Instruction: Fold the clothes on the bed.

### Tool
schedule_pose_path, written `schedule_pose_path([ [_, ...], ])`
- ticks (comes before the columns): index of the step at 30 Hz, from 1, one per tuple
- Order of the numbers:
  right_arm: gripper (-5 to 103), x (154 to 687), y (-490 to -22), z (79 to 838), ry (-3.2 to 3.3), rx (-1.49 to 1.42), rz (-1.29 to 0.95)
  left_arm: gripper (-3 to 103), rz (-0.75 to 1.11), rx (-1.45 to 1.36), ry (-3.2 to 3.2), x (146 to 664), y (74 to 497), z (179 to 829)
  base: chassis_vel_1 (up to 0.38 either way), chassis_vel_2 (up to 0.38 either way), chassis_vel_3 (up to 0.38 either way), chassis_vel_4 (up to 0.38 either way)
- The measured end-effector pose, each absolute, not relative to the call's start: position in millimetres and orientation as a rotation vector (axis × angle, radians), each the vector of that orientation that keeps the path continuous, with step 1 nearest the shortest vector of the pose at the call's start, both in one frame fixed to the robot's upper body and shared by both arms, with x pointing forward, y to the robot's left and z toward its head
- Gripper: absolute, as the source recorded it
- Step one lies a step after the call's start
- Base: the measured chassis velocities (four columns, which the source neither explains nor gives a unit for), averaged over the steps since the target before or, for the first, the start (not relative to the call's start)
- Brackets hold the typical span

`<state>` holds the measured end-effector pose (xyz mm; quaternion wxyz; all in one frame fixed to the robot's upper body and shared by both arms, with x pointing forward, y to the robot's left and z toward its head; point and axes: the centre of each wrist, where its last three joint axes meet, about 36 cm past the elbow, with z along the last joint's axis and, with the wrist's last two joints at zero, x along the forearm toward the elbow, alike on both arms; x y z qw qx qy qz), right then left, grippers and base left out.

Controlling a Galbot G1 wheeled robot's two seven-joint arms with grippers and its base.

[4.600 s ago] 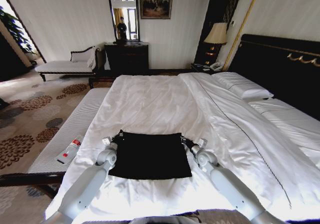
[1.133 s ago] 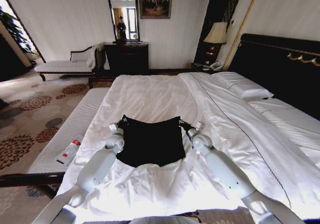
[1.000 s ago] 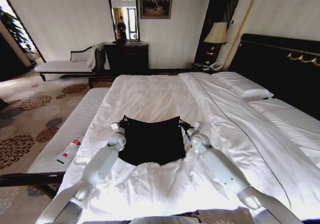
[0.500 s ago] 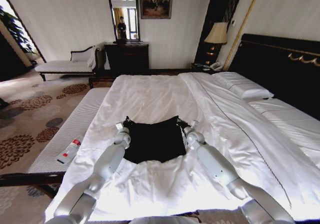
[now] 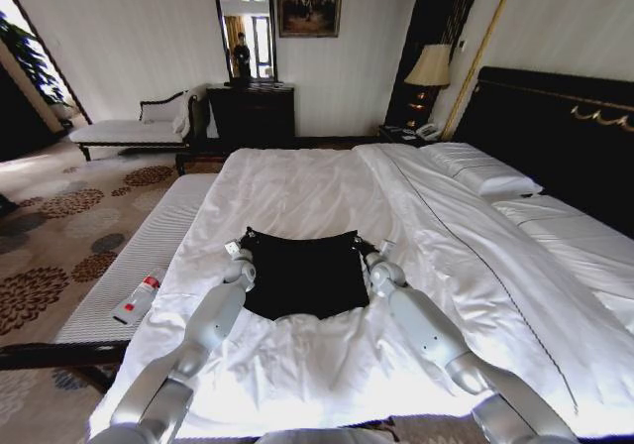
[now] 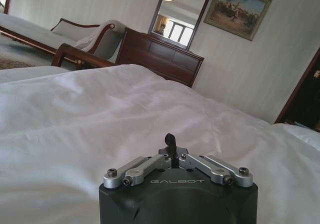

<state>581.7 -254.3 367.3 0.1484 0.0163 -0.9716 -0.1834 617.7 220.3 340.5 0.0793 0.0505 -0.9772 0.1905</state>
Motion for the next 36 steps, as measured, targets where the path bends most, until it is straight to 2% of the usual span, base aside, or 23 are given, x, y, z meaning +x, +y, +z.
schedule_pose_path([
  [11, 0, 570.5, -267.8, 364.9, -2.812, 0.012, -0.527, 1, 0.571, 0.138, -2.967, 604.4, 229.4, 348.1, 0.000, 0.000, 0.000, 0.000],
  [36, 0, 467.5, -268.1, 326.2, -2.916, 0.098, -0.344, 1, 0.535, 0.062, -3.151, 502.5, 239.2, 309.6, 0.000, 0.000, 0.000, 0.000],
])
